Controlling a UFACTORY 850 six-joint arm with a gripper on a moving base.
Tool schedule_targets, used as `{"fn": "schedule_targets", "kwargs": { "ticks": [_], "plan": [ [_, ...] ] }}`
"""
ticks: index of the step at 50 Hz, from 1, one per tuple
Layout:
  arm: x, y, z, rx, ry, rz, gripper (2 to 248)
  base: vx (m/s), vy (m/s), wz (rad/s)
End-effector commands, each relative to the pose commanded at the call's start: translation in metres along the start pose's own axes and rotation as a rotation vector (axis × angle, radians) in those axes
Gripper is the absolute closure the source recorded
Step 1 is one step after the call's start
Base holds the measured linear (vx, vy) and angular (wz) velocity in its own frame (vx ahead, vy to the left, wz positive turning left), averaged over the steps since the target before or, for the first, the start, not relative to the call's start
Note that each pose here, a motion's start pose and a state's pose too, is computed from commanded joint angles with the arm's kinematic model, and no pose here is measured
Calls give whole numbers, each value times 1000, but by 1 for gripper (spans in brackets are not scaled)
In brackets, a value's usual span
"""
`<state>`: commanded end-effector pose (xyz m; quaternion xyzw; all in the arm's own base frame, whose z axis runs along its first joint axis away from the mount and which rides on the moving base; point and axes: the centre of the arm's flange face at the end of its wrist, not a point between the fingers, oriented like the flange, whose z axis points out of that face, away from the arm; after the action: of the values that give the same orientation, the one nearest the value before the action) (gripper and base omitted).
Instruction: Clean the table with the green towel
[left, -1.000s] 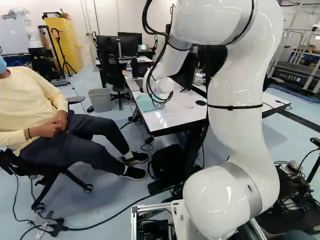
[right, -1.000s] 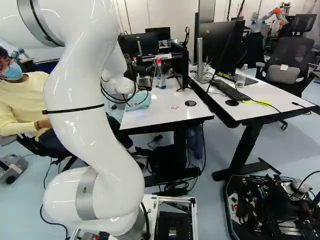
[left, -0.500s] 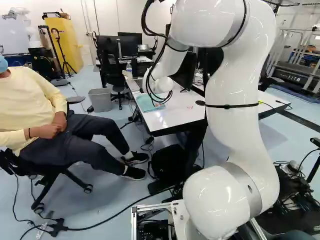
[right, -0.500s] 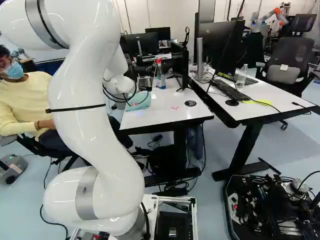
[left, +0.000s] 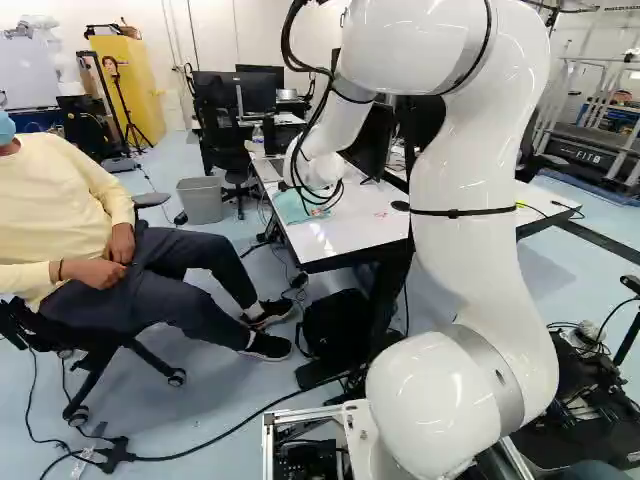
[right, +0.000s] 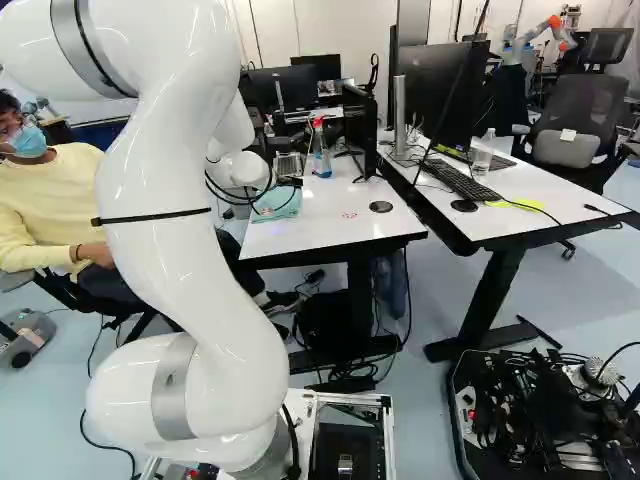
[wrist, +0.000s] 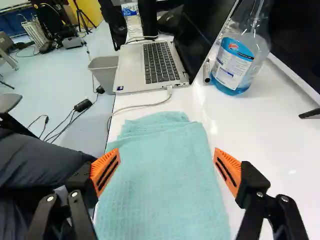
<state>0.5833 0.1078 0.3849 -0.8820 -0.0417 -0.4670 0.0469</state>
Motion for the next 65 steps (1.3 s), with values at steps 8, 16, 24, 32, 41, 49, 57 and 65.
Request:
{"fn": "schedule_targets", "kwargs": {
  "ticks": [8,16,24,32,41,49,57,65],
  "plan": [
    [-2,0,0,0,-26,0,3,0,0,0],
    [-4,0,0,3,-46,-8,3,0,0,0],
    [-5,-1,0,14,-58,-34,3,0,0,0],
    [-6,-2,0,29,-65,-71,3,0,0,0],
    [-7,-3,0,43,-76,-107,3,0,0,0],
    [-9,-4,0,45,-96,-115,3,0,0,0],
    [-11,-3,-1,44,-120,-116,3,0,0,0],
    [-12,-3,-1,43,-127,-117,3,0,0,0]
  ]
}}
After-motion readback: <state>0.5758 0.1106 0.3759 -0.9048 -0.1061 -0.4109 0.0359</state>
